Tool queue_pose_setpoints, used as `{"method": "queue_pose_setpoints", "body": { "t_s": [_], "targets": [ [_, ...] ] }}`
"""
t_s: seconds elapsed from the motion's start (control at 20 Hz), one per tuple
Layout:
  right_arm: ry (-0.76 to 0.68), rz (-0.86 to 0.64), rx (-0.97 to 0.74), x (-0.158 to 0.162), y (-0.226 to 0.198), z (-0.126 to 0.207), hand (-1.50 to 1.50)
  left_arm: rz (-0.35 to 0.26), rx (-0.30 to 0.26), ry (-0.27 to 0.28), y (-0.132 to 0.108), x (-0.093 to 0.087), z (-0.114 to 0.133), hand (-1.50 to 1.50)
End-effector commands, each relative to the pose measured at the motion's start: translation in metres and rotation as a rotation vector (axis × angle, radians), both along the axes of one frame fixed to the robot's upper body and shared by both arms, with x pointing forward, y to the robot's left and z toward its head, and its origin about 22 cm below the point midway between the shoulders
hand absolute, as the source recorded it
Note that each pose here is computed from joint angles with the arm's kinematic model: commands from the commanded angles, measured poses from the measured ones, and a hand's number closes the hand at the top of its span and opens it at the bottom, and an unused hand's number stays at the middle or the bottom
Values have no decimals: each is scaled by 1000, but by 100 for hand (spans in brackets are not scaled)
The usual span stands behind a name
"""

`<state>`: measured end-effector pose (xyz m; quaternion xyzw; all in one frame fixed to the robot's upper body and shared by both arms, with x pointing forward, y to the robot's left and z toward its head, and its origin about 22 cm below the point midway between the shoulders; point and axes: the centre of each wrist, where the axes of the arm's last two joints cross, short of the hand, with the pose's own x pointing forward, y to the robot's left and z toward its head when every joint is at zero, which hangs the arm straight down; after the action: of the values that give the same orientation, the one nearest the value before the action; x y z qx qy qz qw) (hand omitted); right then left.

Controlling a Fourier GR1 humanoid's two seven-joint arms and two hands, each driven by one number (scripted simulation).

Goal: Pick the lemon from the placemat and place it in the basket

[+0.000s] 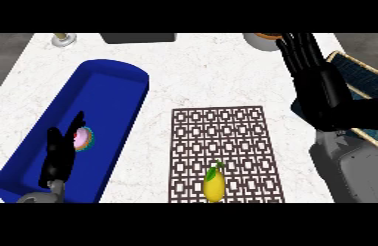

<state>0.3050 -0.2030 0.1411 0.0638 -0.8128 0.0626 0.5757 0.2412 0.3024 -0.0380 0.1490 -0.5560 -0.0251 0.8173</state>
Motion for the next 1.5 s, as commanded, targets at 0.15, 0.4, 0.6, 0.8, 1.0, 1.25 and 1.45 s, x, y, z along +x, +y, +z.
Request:
{"method": "queue_pose_setpoints", "body": {
  "t_s": [0.15,0.4,0.6,0.8,1.0,1.25,1.45],
  "targets": [
    [-72,-375,161,-63,-9,-55,150,20,-68,-300,-17,8,29,0],
    [-266,-312,103,-105,58,-67,150,-54,-185,-431,-51,18,49,0],
    [-162,-606,74,-131,83,-100,-150,-61,-184,-450,-52,19,56,0],
    [1,-881,-13,-158,81,-125,-150,-62,-176,-470,-51,12,59,0],
    [212,-1059,-182,-205,66,-160,-150,-53,-172,-482,-53,9,62,0],
    [452,-1006,-378,-282,59,-167,-150,-60,-180,-499,-56,5,63,0],
    [537,-902,-448,-323,65,-138,-150,-98,-188,-496,-57,5,69,0]
  ]
}}
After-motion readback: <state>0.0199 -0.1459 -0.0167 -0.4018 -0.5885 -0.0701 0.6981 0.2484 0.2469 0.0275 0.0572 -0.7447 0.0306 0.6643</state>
